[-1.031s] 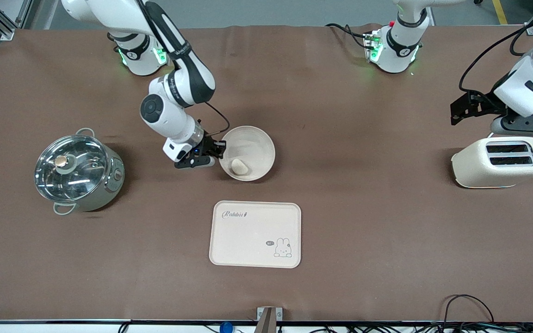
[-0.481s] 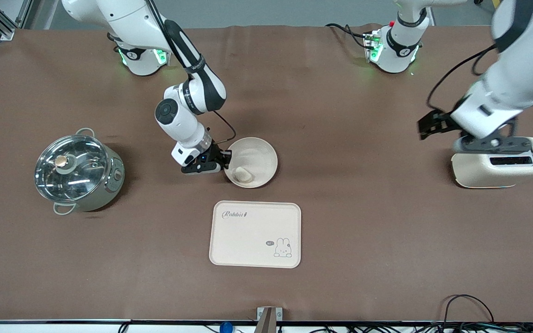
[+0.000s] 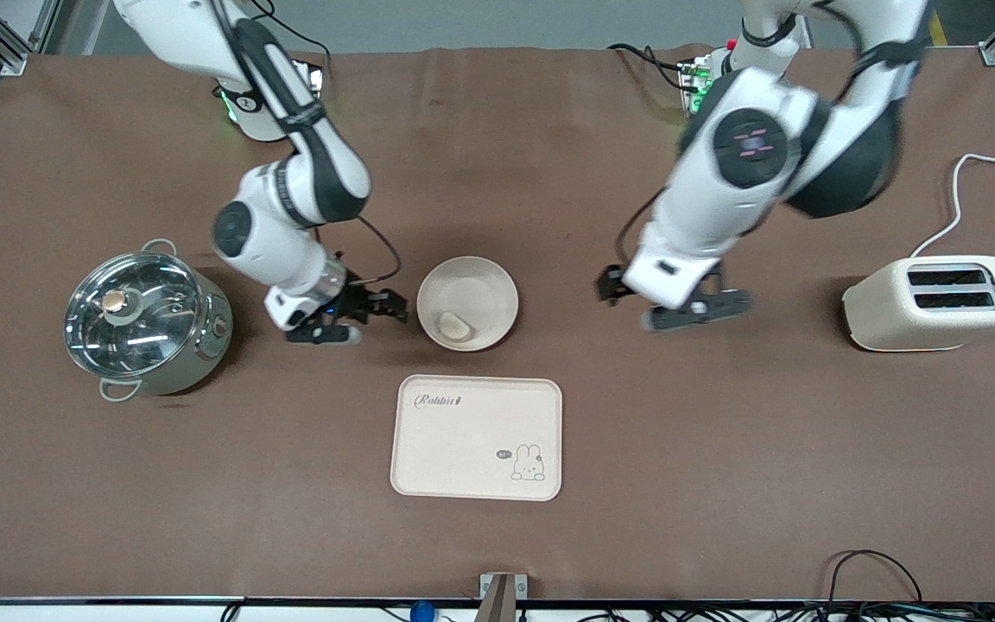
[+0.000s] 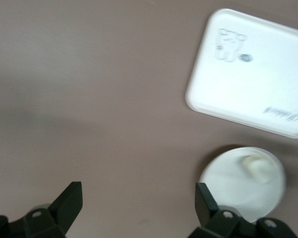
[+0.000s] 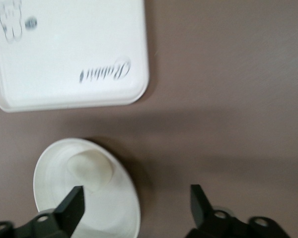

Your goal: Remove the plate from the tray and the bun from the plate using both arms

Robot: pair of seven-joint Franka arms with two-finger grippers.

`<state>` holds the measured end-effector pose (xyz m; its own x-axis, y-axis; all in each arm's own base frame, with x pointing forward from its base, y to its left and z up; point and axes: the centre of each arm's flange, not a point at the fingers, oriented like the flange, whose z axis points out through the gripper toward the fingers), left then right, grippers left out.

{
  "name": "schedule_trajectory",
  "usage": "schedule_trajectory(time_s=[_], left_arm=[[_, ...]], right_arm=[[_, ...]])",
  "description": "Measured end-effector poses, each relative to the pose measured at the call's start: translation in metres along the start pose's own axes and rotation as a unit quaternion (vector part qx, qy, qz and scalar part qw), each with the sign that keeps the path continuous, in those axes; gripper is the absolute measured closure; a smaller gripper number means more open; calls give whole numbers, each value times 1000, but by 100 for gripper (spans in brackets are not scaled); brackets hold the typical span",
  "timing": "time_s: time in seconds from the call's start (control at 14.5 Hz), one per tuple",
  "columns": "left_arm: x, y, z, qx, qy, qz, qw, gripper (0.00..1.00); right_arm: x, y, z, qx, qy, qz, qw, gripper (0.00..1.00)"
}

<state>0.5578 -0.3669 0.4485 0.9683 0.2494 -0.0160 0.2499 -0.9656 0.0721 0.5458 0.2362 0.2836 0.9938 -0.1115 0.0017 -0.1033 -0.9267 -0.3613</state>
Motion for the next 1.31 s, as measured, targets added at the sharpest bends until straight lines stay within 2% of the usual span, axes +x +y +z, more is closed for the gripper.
schedule_trajectory(time_s=[0.14,0.28,0.41,0.55,0.62,0.69,0.96,1.03,1.17,1.31], left_arm=[[-25,53,40,-6,5,-23,1000,2],[-48,99,78,-16,16,-58,998,6],[-66,133,113,-47,25,-98,994,6],[-79,152,147,-68,30,-135,988,7],[-84,158,162,-72,34,-150,986,11],[-91,163,175,-73,36,-164,983,11],[-115,175,217,-66,32,-192,979,21],[-119,176,225,-64,30,-195,978,26],[-121,177,238,-70,30,-201,977,29],[-119,177,250,-78,31,-208,974,33]], right_arm=[[11,17,-24,6,-2,4,1000,0],[20,32,-54,-1,-9,-14,1000,0],[31,52,-100,-24,-19,-35,999,0],[39,77,-158,-60,-24,-51,997,0],[43,92,-185,-79,-31,-52,995,0],[46,107,-211,-94,-38,-46,994,0],[42,172,-289,-122,-56,-2,991,0],[35,176,-312,-134,-56,-1,989,0],[17,164,-357,-147,-44,-9,988,0],[4,147,-395,-159,-15,-23,987,0]])
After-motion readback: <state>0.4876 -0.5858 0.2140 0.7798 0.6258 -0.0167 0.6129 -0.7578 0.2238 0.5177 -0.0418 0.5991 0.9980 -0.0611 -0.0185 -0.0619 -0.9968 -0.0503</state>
